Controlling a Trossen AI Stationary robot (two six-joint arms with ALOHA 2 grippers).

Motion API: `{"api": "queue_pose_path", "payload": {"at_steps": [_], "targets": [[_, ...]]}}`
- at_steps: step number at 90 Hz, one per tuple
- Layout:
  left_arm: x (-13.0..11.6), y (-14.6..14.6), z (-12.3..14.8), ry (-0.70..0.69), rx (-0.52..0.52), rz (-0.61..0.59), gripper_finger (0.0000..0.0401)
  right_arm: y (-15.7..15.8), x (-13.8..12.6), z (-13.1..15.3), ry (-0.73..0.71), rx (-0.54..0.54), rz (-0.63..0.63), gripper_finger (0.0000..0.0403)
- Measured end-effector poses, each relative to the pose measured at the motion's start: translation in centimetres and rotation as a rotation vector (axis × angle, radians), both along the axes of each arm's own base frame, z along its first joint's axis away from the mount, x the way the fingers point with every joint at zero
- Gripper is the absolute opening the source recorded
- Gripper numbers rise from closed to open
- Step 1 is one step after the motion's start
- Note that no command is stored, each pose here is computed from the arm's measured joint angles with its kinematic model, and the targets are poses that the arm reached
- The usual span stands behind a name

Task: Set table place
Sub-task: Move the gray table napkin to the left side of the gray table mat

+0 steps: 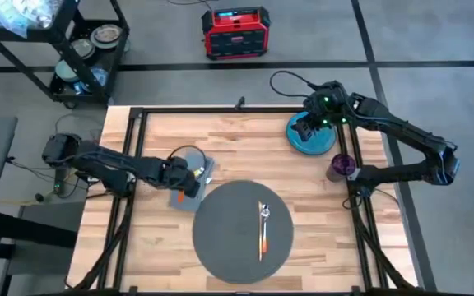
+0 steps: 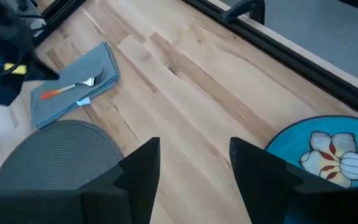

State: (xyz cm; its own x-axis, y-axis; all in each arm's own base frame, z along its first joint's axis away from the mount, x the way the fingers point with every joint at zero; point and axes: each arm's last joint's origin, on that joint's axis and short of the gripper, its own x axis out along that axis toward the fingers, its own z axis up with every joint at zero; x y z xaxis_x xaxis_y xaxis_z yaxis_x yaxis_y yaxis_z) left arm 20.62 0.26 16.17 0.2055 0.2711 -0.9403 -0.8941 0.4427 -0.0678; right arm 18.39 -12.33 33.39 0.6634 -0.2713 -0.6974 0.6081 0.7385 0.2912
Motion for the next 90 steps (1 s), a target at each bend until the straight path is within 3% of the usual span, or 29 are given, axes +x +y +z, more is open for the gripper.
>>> {"api": "queue_pose_path", "payload": {"at_steps": [16,39,70,90], "targets": [[0.4,1.5,-1.5,0.099,-0.054,-0.064,0.0000,0.1,-0.1,-0.1,0.014,0.011,-0.001,0.0179],[0.5,0.9,-2.3,0.162,-0.115,-0.073,0.0000,0.1,-0.2,-0.2,0.022,0.018,-0.002,0.0179],[-0.7,-3.8,-2.3,0.232,-0.268,-0.096,0.0000,0.1,-0.1,-0.2,0.021,0.017,-0.001,0.0179],[-0.8,-7.8,-2.2,0.155,-0.358,-0.056,0.0000,0.1,-0.1,-0.2,0.021,0.017,-0.001,0.0179]]}}
